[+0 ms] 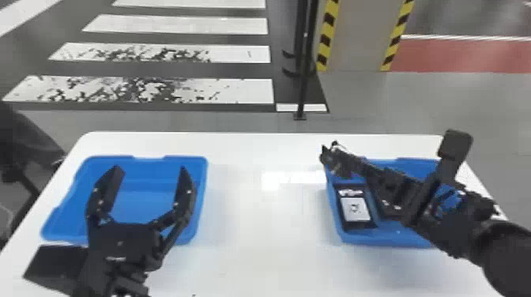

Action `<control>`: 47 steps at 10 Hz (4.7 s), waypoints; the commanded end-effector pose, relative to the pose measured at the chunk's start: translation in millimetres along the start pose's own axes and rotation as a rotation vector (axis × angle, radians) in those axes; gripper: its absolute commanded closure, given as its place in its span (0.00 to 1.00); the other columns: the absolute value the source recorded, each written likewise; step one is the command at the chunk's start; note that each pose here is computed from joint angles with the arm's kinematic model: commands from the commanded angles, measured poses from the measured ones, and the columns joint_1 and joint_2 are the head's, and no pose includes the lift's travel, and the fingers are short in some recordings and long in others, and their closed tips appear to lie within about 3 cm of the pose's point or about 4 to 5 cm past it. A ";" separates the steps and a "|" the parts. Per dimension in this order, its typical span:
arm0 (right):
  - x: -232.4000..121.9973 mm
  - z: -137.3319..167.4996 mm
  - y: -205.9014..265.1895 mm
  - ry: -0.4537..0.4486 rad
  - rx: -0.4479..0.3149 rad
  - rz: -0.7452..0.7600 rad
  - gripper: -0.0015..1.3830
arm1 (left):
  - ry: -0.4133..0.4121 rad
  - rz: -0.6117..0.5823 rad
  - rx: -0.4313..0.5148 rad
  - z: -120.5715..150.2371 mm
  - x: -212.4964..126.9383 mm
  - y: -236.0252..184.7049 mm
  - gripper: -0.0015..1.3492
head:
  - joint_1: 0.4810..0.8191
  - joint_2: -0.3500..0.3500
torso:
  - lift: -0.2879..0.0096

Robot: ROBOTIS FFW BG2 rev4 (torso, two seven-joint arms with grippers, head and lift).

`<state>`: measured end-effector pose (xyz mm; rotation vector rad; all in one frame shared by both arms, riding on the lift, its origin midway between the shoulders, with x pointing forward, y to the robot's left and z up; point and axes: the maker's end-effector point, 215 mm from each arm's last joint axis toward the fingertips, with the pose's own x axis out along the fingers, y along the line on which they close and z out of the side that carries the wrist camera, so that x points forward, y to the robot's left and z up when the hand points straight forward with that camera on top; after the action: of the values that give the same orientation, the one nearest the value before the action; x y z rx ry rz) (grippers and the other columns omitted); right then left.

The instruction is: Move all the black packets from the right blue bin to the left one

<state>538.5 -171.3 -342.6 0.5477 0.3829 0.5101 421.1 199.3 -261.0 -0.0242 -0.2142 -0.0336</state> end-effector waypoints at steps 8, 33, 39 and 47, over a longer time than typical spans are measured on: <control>26.0 -30.4 211.7 0.147 0.562 0.662 0.87 | -0.022 -0.076 -0.081 0.9 5.9 -36.6 0.08 | 0.63 0.81 | 0.50; 33.7 -63.0 223.2 0.196 0.536 0.653 0.51 | -0.034 -0.140 -0.346 18.9 2.0 -81.5 0.90 | 0.63 0.78 | 0.50; 23.6 -44.7 201.8 0.088 0.518 0.631 0.08 | 0.019 0.088 0.122 -49.3 28.0 45.9 0.90 | 0.63 0.85 | 0.50; -1.9 -2.7 81.6 0.024 -0.142 0.188 0.08 | 0.019 0.151 0.198 -42.3 31.4 103.9 0.10 | 0.63 0.89 | 0.50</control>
<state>506.4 -93.4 -294.0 0.5104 0.3128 0.7656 470.7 305.2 -310.4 0.1632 -0.1786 0.1418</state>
